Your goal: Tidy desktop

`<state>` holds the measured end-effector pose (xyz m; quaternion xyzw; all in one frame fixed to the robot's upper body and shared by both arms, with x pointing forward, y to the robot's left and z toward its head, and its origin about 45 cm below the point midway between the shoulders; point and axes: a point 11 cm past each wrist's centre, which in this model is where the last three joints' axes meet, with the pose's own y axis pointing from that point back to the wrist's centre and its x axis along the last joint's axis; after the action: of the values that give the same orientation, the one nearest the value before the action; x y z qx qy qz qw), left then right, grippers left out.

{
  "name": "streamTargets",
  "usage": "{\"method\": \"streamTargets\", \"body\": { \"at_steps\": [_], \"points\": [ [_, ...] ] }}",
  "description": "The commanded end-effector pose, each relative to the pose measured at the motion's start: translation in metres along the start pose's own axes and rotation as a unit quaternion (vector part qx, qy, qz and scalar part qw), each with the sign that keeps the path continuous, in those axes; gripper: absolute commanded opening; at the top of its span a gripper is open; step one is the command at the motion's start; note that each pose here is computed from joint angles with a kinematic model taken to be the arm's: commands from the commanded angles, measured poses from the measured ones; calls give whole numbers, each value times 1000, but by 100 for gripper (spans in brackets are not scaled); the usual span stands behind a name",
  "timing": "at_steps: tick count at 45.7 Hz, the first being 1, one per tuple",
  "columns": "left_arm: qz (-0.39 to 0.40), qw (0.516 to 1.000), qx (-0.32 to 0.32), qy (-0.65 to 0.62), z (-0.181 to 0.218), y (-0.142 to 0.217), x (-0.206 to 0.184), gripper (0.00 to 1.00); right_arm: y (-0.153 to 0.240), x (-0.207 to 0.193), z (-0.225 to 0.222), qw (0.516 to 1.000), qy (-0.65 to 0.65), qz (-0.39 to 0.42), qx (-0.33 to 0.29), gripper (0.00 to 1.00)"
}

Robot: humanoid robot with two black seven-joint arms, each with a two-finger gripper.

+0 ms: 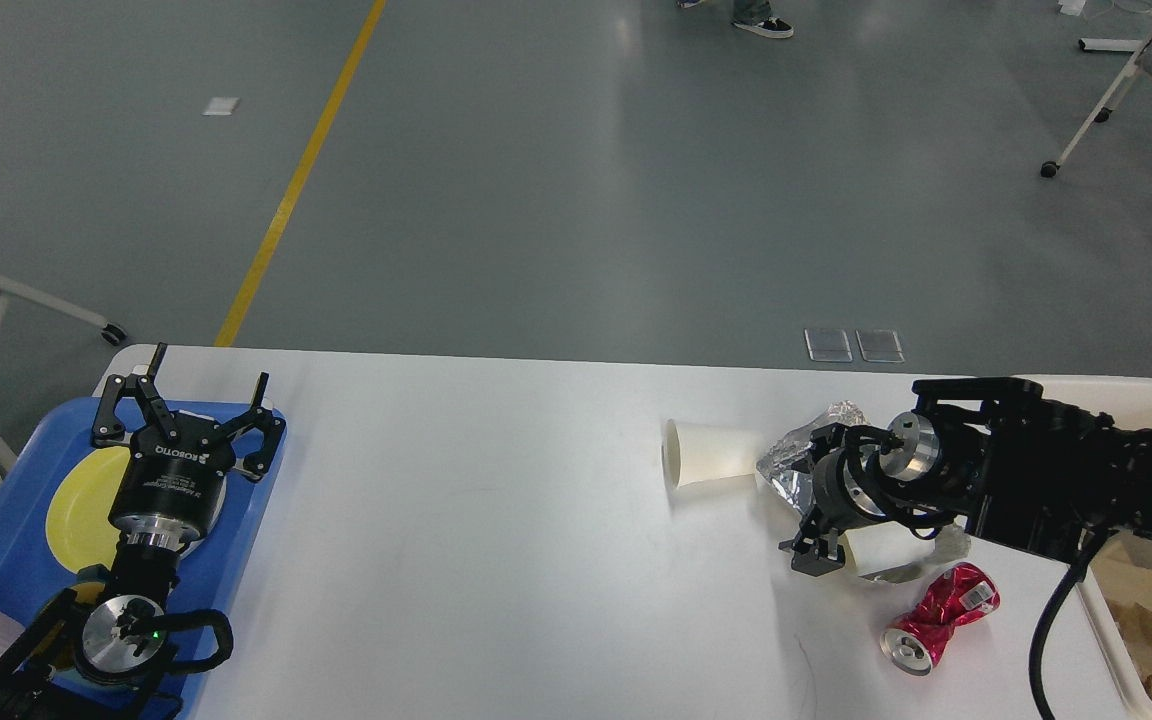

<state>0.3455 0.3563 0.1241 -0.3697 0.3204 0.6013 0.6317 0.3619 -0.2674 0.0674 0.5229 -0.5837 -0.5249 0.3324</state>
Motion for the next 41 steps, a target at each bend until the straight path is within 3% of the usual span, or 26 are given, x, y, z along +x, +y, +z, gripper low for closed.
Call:
{"method": "streamTargets", "body": {
  "at_steps": [1,9,15,20,26,41],
  "points": [
    [0,1000,0,0,0,0,0,96,-12,3,11,1000,3,7,-6,97],
    [0,1000,0,0,0,0,0,96,-11,4,9,1000,22,13,-3,68],
    [0,1000,1,0,0,0,0,96,-13,7,11,998,59,24,-2,33],
    [0,1000,0,1,0,0,0,96,-16,11,18,997,67,29,-8,10],
    [0,1000,0,0,0,0,0,96,-15,16,17,997,64,31,-8,0],
    [0,1000,0,0,0,0,0,96,-7,28,10,996,69,45,-20,0]
  ]
}}
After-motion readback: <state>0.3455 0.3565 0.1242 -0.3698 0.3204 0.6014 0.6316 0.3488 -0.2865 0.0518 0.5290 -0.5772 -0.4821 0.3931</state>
